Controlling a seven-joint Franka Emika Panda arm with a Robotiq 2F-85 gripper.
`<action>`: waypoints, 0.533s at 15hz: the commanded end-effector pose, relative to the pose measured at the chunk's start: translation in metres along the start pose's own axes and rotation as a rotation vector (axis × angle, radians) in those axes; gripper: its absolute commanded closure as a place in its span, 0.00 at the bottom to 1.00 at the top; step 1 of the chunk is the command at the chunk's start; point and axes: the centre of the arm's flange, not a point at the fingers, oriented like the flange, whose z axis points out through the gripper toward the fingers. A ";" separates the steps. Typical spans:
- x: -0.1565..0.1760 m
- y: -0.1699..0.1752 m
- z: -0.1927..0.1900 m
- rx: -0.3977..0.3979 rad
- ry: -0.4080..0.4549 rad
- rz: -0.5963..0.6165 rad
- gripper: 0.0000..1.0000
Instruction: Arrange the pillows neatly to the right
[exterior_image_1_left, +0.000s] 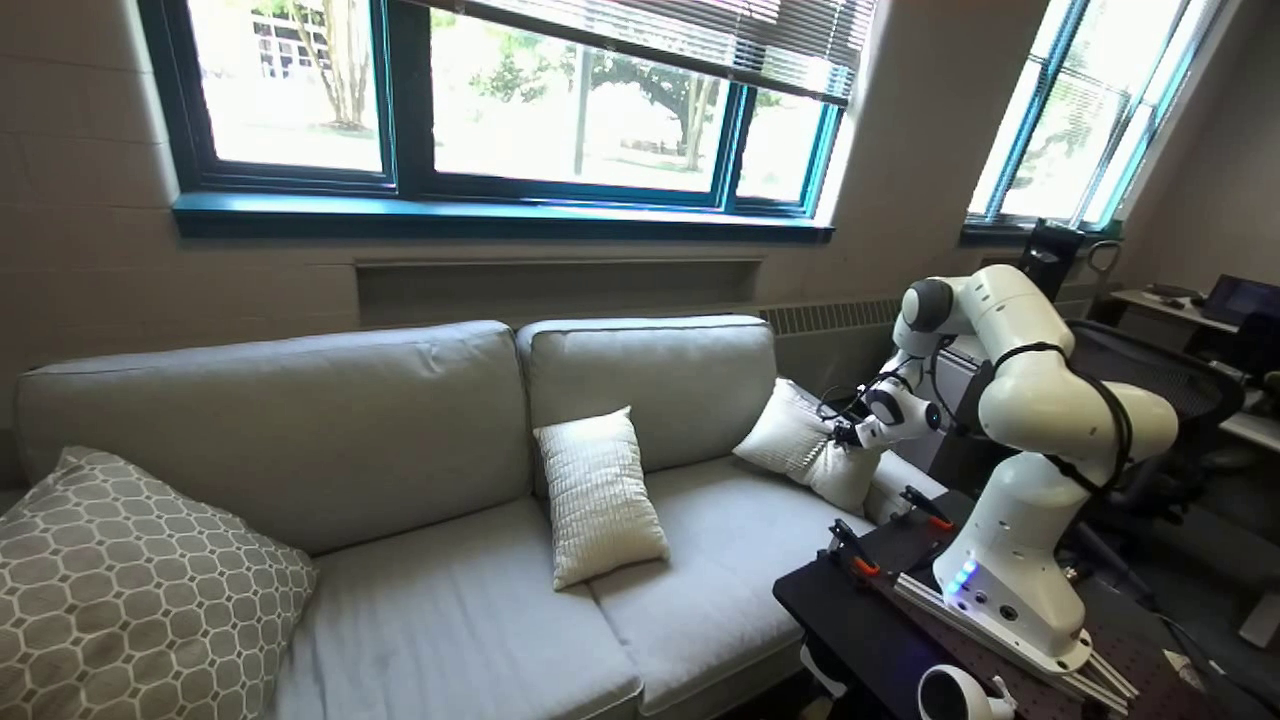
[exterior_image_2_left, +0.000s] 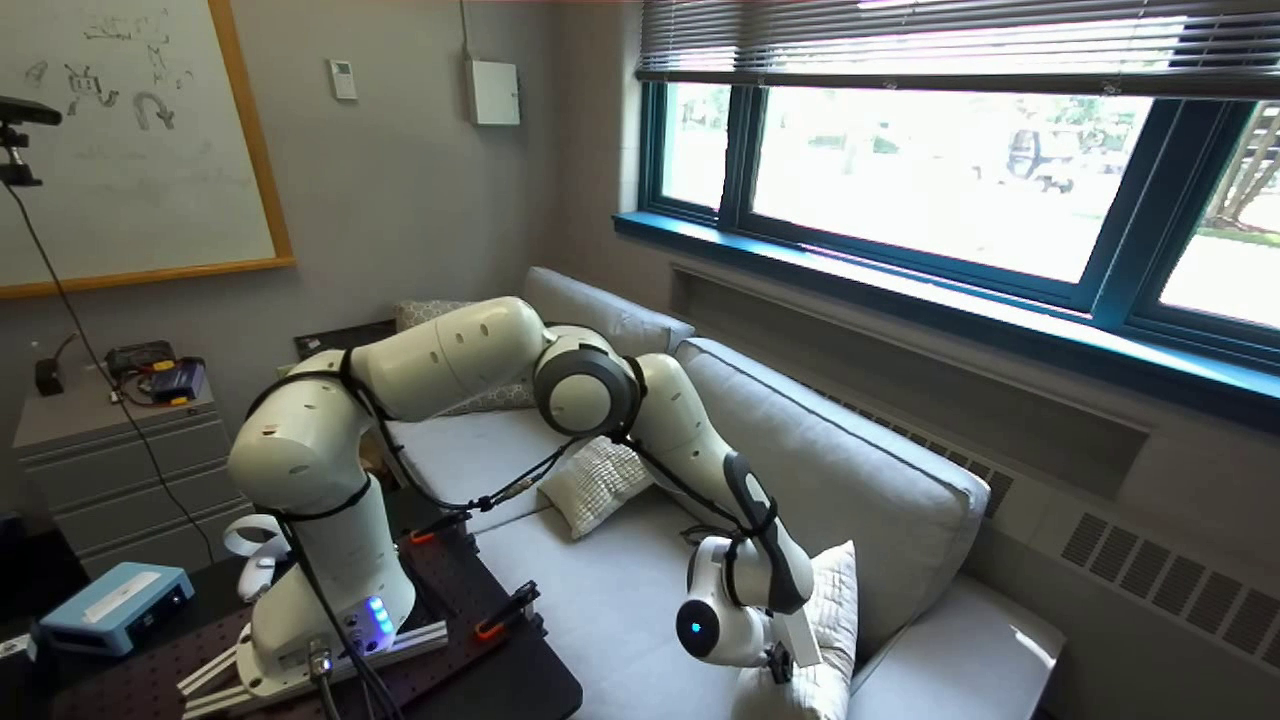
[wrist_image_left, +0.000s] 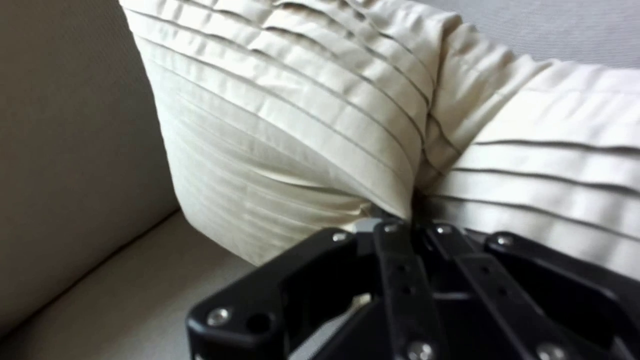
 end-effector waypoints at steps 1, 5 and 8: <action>-0.009 0.017 -0.079 0.115 -0.091 0.012 0.99; -0.023 0.026 -0.119 0.204 -0.124 0.020 0.99; -0.027 0.029 -0.129 0.252 -0.055 0.049 0.99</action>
